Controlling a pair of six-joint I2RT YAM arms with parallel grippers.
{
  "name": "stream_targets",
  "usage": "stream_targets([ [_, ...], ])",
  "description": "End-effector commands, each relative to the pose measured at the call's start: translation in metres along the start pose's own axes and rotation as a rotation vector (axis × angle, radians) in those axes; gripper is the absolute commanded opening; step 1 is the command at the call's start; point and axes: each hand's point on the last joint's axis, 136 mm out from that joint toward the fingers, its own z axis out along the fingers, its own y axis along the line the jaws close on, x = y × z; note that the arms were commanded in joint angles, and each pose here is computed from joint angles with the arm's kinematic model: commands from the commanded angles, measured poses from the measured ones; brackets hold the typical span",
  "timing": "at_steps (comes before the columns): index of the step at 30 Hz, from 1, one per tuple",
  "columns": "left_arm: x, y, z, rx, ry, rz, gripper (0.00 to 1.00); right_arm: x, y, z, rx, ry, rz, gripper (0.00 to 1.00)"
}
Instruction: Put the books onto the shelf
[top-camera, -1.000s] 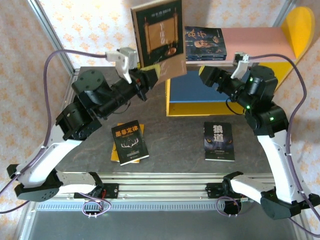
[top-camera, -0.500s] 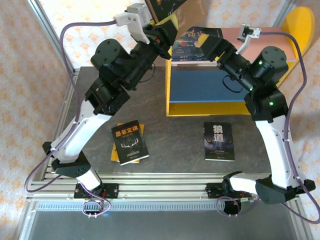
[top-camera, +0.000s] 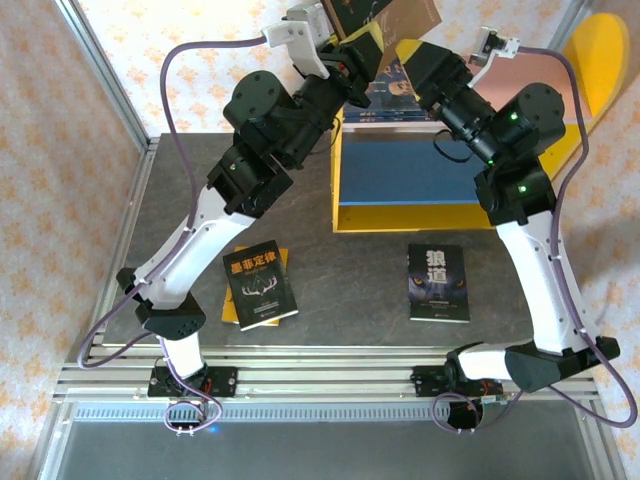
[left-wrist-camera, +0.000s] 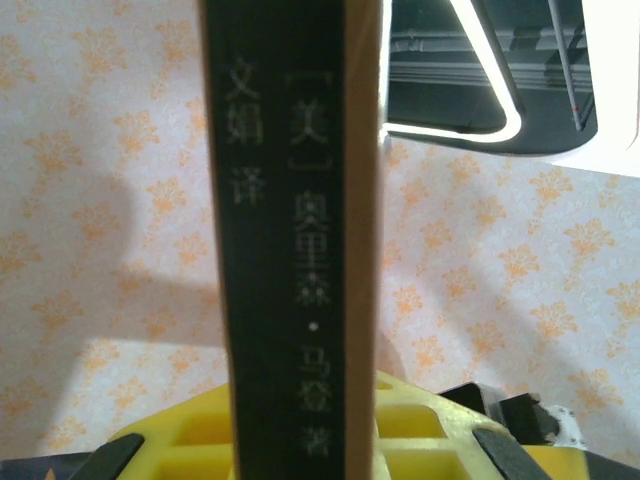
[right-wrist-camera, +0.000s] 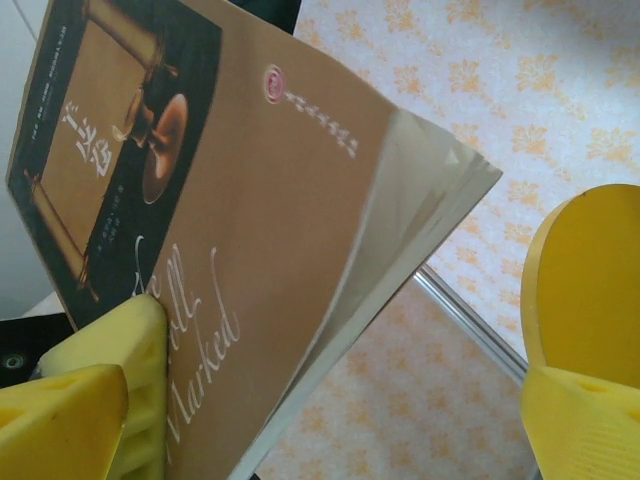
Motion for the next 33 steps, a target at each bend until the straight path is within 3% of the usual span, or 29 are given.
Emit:
stream_targets([
  [1, -0.051, -0.017, -0.009, 0.085, -0.168, -0.079, 0.00, -0.015, 0.029, 0.001, -0.114, -0.037, -0.013, 0.98],
  [12, -0.044, -0.018, -0.004, 0.140, -0.178, -0.160, 0.01, -0.024, 0.018, 0.012, -0.180, -0.115, 0.052, 0.73],
  [22, -0.037, -0.003, 0.005, 0.147, -0.159, -0.238, 0.01, -0.028, 0.017, 0.018, -0.211, -0.132, 0.064, 0.38],
  [33, -0.025, 0.009, 0.016, 0.168, -0.127, -0.320, 0.00, -0.030, 0.024, 0.023, -0.236, -0.118, 0.047, 0.35],
])
